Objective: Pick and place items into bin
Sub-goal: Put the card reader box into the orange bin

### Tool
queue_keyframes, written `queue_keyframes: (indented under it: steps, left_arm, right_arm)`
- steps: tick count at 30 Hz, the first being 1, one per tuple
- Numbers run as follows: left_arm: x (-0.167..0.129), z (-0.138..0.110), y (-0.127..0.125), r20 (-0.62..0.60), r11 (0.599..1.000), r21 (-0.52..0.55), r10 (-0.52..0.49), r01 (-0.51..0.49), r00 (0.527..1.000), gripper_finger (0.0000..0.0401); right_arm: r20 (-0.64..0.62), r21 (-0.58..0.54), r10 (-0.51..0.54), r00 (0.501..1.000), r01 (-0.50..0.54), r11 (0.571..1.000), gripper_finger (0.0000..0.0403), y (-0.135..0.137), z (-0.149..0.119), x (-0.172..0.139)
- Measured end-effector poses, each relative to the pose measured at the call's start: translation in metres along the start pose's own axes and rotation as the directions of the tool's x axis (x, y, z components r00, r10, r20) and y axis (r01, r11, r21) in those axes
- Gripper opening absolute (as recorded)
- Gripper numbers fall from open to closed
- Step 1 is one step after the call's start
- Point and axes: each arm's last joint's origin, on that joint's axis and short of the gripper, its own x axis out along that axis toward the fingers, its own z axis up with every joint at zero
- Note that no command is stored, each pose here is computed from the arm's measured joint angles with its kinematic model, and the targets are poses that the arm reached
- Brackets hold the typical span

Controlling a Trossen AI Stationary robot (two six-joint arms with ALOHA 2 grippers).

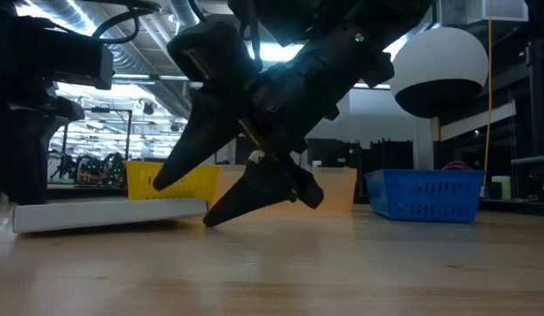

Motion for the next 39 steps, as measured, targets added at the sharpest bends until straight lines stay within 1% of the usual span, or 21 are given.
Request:
queue_keyframes:
  steps: [10, 16, 21, 27, 33, 36, 39]
  left_arm:
    - [0.000, 0.001, 0.000, 0.012, 1.000, -0.001, 0.003, -0.003, 1.000, 0.0003]
    - [0.000, 0.001, 0.000, 0.014, 1.000, -0.001, 0.002, -0.002, 1.000, 0.0003]
    - [0.000, 0.001, -0.001, 0.024, 1.000, 0.003, -0.001, 0.001, 1.000, 0.0003]
    - [0.000, 0.002, -0.001, 0.028, 1.000, 0.003, -0.004, 0.004, 1.000, 0.0003]
    - [0.000, 0.003, -0.004, 0.041, 0.998, 0.049, -0.028, 0.026, 0.999, 0.0003]
    - [-0.001, 0.003, -0.004, 0.035, 0.998, 0.055, -0.035, 0.033, 0.999, 0.0003]
    - [-0.002, 0.001, -0.004, 0.028, 0.997, 0.065, -0.039, 0.037, 0.999, 0.0003]
  right_arm:
    - [0.007, 0.008, 0.036, 0.999, -0.036, 0.999, 0.0252, 0.002, 0.001, 0.001]
    - [0.035, -0.018, 0.090, 0.995, -0.089, 0.996, 0.0251, 0.006, 0.003, 0.003]
    - [0.027, -0.029, 0.125, 0.992, -0.124, 0.992, 0.0233, 0.008, 0.004, 0.002]
    - [0.039, -0.057, 0.142, 0.989, -0.140, 0.989, 0.0182, 0.010, 0.005, 0.002]
    - [0.041, -0.083, 0.153, 0.987, -0.149, 0.985, 0.0107, 0.012, 0.006, -0.001]
    - [0.045, -0.081, 0.163, 0.986, -0.159, 0.984, 0.0069, 0.014, 0.007, -0.001]
    - [0.040, -0.079, 0.171, 0.985, -0.167, 0.983, 0.0040, 0.014, 0.008, -0.002]
